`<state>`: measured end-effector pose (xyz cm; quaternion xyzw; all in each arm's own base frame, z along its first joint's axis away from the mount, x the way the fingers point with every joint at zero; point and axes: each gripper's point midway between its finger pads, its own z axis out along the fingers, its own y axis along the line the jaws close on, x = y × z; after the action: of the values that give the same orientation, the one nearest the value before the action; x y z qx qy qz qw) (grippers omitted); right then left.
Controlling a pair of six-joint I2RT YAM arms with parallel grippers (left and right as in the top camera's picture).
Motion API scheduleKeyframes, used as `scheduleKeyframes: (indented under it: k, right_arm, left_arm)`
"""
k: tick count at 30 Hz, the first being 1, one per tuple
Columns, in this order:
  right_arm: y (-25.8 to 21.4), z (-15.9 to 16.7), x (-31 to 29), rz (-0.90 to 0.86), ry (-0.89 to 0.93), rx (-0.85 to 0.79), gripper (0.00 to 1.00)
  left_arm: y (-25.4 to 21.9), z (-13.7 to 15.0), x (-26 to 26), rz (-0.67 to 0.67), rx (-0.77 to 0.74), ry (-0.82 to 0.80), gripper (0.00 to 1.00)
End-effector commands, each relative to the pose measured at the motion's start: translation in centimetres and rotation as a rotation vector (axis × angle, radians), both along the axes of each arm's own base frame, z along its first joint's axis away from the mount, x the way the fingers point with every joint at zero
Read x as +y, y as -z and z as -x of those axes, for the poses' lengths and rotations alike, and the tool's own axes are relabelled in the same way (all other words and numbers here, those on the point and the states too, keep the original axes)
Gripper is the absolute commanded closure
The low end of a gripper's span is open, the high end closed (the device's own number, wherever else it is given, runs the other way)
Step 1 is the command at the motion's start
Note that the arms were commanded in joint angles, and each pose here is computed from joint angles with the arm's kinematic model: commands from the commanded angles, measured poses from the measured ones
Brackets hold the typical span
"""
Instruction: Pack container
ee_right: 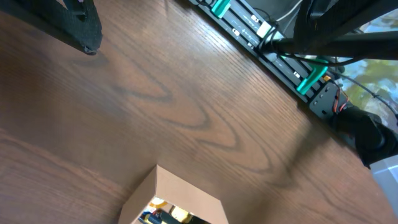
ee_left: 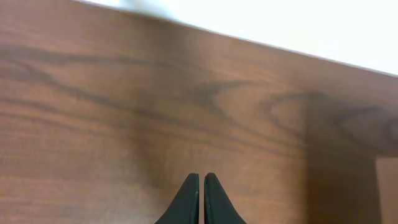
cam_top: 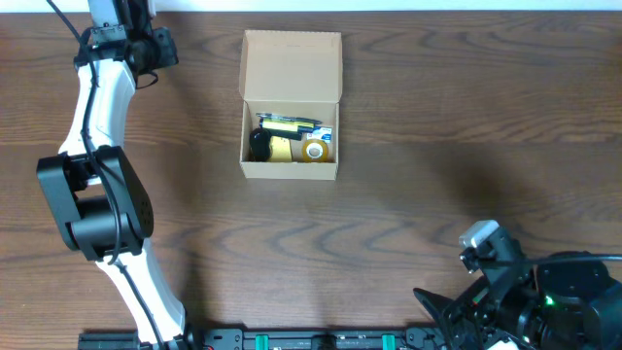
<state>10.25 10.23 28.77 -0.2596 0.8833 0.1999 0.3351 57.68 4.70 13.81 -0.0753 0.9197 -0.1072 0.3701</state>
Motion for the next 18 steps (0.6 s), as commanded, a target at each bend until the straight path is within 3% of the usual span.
scheduleKeyframes:
  k: [1, 8, 18]
  right_arm:
    - [0.0, 0.1, 0.1, -0.008, -0.002, 0.006, 0.01]
    - [0.0, 0.1, 0.1, -0.008, -0.002, 0.006, 0.01]
    - [-0.2, -1.3, -1.1, 0.066, 0.039, -0.07, 0.01]
  left_arm:
    - [-0.8, -0.9, -0.2, 0.014, -0.042, -0.011, 0.94]
    - [-2.0, -2.0, -0.6, 0.025, -0.104, -0.018, 0.94]
    - [-1.5, -1.5, -3.6, 0.065, -0.071, 0.039, 0.94]
